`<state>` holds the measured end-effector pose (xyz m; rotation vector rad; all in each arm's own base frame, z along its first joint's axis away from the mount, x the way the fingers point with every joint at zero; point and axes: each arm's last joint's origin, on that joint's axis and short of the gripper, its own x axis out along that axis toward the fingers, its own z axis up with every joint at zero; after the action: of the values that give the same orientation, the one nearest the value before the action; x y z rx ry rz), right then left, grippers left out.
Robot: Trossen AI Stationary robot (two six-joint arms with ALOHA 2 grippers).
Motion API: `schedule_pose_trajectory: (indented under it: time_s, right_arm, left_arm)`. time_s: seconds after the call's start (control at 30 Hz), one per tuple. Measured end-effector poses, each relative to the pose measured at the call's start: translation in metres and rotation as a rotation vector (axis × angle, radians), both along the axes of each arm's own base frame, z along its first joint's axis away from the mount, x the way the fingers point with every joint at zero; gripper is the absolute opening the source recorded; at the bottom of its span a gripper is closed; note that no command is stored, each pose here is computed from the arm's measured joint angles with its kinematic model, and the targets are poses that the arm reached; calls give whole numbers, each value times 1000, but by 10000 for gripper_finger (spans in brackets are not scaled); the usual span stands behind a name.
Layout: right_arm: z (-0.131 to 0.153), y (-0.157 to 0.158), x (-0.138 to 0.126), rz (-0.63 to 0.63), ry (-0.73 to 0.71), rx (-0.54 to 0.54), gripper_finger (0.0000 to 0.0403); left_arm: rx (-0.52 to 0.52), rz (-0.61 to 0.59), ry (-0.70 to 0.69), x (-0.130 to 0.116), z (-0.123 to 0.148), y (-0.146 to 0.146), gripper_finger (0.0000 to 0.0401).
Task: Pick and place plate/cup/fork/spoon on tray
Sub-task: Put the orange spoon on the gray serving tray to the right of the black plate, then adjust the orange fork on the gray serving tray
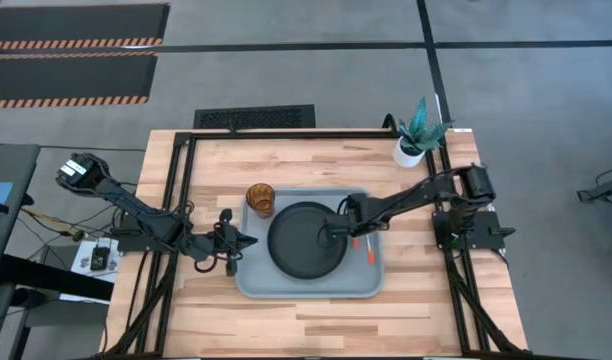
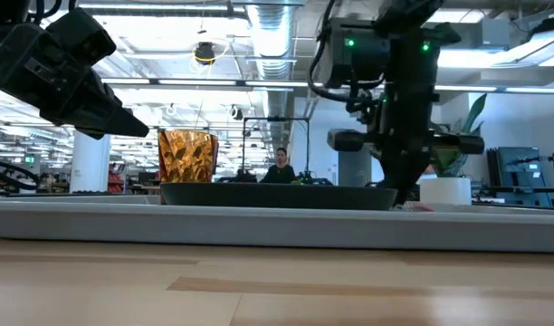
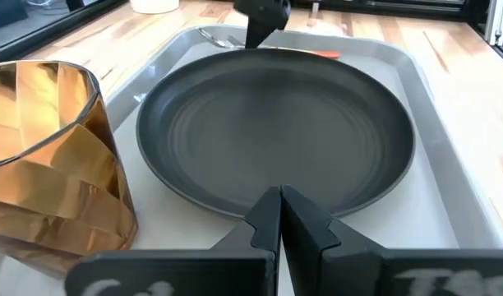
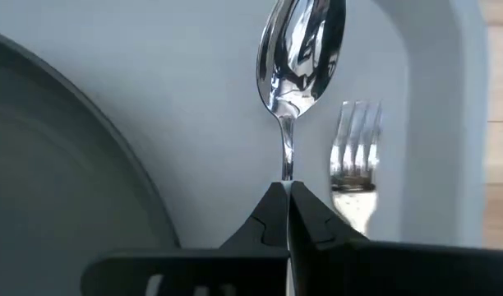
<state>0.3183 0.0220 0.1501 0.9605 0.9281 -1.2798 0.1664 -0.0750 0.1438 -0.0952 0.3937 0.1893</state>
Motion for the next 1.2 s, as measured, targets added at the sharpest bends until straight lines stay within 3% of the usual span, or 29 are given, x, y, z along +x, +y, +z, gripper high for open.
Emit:
schedule_pose_trajectory:
  time_s: [0.2,1.2]
  right_arm:
    - [-16,1,5,-8,25,14,6]
    - [-12,0,3,-19,55,21,87]
  left_arm:
    - [2,0,1,0,0,0,0]
    - [-22,-18,5,0,0,-1,0]
